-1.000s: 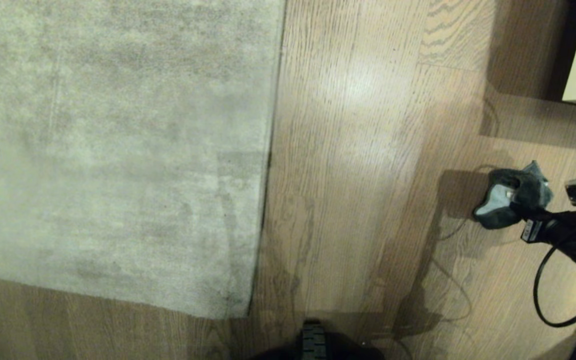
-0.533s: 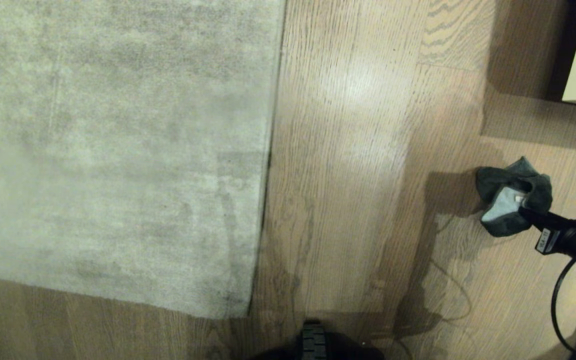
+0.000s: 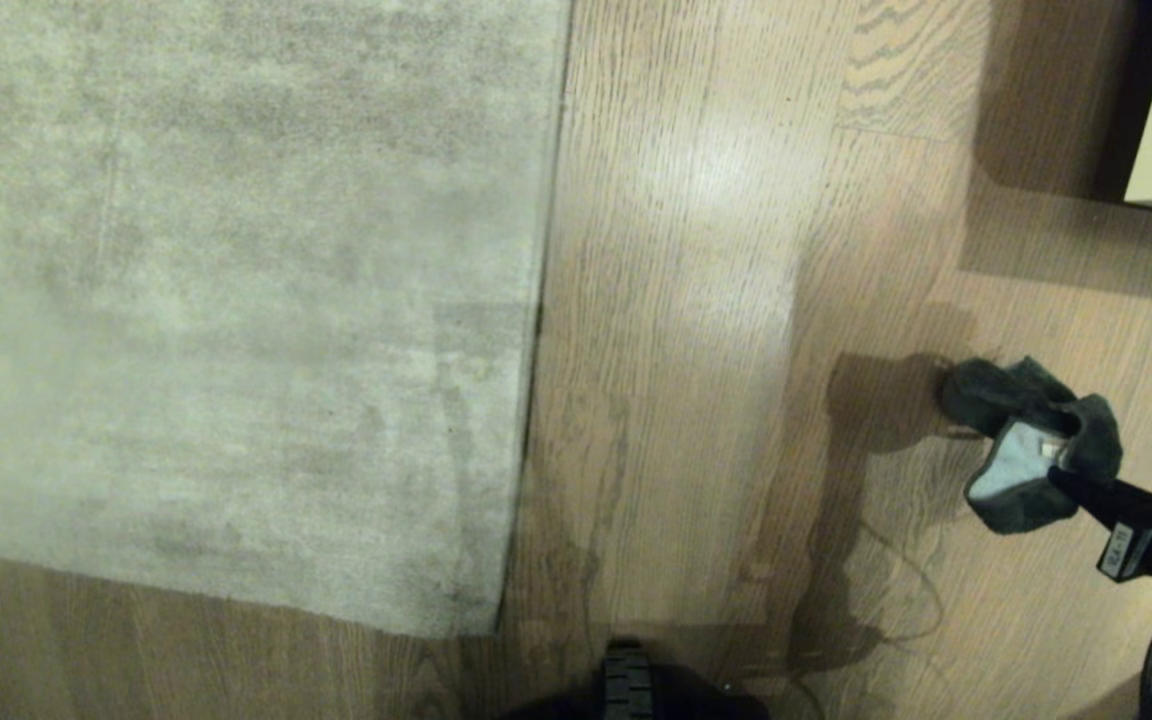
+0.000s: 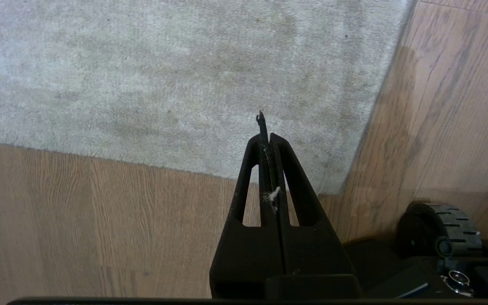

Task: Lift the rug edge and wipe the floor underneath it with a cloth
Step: Pick up the rag

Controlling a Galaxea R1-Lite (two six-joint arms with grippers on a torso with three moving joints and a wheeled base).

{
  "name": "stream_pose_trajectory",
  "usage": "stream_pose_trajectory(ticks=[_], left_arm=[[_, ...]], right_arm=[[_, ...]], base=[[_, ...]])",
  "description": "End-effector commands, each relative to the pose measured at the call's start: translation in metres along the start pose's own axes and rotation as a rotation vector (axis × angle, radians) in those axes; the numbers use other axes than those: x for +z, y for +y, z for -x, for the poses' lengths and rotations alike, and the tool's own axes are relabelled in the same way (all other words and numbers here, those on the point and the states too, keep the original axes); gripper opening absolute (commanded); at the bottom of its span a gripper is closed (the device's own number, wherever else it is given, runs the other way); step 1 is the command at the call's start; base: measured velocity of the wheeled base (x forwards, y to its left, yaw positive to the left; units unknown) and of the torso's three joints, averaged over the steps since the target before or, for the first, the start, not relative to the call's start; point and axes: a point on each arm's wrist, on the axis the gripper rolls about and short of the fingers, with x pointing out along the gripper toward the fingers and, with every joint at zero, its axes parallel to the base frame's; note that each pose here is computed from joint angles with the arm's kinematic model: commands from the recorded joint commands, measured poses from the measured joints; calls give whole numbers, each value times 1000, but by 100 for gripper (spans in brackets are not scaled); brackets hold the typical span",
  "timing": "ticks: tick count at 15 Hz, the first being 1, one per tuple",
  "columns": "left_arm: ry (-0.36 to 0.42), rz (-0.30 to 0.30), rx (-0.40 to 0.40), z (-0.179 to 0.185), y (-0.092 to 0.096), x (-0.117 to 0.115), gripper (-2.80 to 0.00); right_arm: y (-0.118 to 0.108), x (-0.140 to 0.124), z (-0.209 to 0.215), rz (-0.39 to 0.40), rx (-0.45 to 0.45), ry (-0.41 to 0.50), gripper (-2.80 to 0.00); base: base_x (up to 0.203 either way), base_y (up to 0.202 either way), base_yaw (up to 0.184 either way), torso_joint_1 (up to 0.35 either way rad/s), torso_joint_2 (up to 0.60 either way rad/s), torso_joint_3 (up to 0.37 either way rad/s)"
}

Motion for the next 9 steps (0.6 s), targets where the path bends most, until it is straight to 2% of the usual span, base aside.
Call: stream_pose_trajectory(ticks=[1, 6, 9], left_arm=[[1, 1, 0, 0, 0, 0, -280], [1, 1, 0, 0, 0, 0, -280], [1, 1, 0, 0, 0, 0, -280]], right_arm=[[8, 9, 13, 34, 33, -53, -280], [18, 23, 28, 64, 73, -108, -280], [27, 26, 44, 51, 82, -85, -280]], base=[[0, 0, 0, 0, 0, 0], [0, 0, 0, 0, 0, 0], [0, 0, 0, 0, 0, 0]])
